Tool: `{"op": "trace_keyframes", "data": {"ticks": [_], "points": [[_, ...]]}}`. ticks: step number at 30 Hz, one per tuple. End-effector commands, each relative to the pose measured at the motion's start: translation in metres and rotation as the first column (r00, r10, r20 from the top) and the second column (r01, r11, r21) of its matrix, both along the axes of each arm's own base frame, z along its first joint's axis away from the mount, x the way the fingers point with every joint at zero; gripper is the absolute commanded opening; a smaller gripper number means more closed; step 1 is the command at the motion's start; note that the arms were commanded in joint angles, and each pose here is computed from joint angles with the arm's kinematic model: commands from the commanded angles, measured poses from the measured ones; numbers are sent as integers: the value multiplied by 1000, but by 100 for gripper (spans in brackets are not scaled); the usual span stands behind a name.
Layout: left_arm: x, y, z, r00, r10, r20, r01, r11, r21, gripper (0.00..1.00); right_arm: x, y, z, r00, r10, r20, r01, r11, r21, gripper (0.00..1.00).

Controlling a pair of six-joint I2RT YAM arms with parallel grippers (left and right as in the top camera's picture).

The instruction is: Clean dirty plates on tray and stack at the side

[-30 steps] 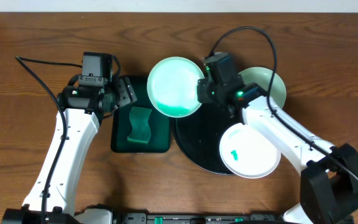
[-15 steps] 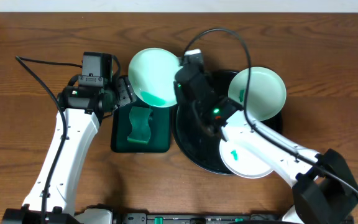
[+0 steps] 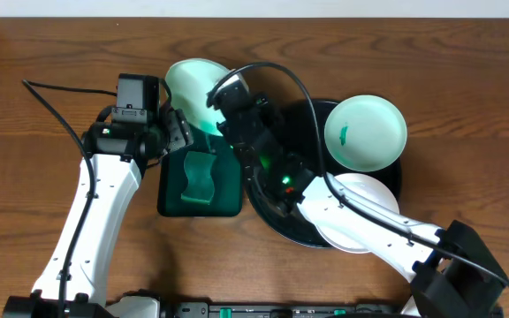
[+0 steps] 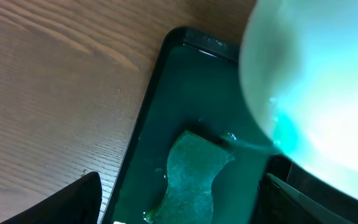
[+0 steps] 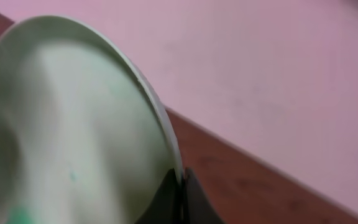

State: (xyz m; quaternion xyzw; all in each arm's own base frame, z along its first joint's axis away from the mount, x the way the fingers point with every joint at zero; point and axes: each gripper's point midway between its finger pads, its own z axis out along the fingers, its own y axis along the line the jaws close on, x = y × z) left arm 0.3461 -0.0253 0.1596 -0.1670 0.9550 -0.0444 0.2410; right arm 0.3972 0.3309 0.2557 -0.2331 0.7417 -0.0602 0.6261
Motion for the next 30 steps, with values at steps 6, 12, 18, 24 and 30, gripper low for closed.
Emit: {"op": "trace_keyframes", "data": {"ticks": [6, 12, 18, 24, 30], "points": [[3, 4, 6, 1000, 9, 15, -9, 1000, 14, 81, -3, -1, 39, 991, 2, 131, 12, 994, -112, 1], [3, 4, 6, 1000, 9, 14, -9, 1000, 14, 81, -3, -1, 39, 991, 3, 133, 12, 994, -111, 1], [3, 4, 6, 1000, 9, 14, -9, 1000, 14, 80, -3, 0, 42, 990, 2, 141, 13, 995, -103, 1], [3, 4, 6, 1000, 9, 14, -9, 1000, 14, 80, -2, 0, 43, 989, 0, 145, 13, 995, -95, 1], [3, 4, 6, 1000, 9, 14, -9, 1000, 14, 80, 0, -6, 47, 988, -34, 151, 41, 998, -46, 1]]}}
